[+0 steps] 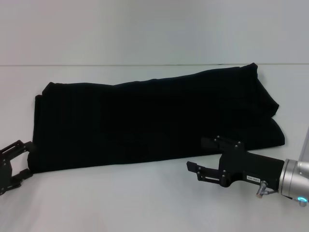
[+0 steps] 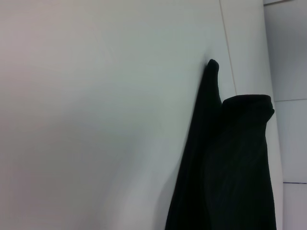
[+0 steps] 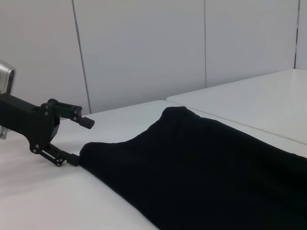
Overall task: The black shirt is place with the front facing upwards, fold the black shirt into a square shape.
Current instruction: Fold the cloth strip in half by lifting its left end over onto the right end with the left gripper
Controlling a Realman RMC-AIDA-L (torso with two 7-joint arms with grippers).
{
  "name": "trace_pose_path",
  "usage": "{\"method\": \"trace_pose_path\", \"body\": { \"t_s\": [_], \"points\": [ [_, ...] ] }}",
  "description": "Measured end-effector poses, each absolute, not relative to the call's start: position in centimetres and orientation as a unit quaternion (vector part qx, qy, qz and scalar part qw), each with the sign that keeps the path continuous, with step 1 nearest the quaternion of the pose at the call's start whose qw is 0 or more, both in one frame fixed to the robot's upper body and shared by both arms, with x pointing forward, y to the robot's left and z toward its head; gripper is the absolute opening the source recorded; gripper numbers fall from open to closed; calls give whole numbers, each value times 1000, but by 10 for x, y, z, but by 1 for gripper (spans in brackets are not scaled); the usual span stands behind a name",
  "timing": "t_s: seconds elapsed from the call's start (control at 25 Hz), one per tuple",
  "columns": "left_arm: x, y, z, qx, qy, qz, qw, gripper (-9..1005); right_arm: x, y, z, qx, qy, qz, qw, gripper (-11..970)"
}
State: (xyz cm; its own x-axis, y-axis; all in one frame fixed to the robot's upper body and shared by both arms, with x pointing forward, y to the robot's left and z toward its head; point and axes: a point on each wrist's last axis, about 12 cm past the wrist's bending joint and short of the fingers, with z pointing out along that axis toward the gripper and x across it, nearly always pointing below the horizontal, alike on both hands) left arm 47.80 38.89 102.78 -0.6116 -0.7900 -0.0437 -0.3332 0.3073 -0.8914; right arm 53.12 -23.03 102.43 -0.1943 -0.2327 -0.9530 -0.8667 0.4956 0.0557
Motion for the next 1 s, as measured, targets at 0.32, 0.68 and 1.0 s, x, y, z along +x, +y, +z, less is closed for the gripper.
{"method": "trace_pose_path", "body": {
  "t_s": [0.32,0.68,1.0],
  "points": [
    [492,379,1029,-355,772,-468,244,898,531,-229,1025,-390,703,320,501,835],
    [510,370,1035,-331,780,-467,252,896,530,-227,1024,-387,703,324,500,835],
    [513,369,1036,-295,809,-445,246,870,530,-227,1025,-383,701,328,504,836]
  ]
}}
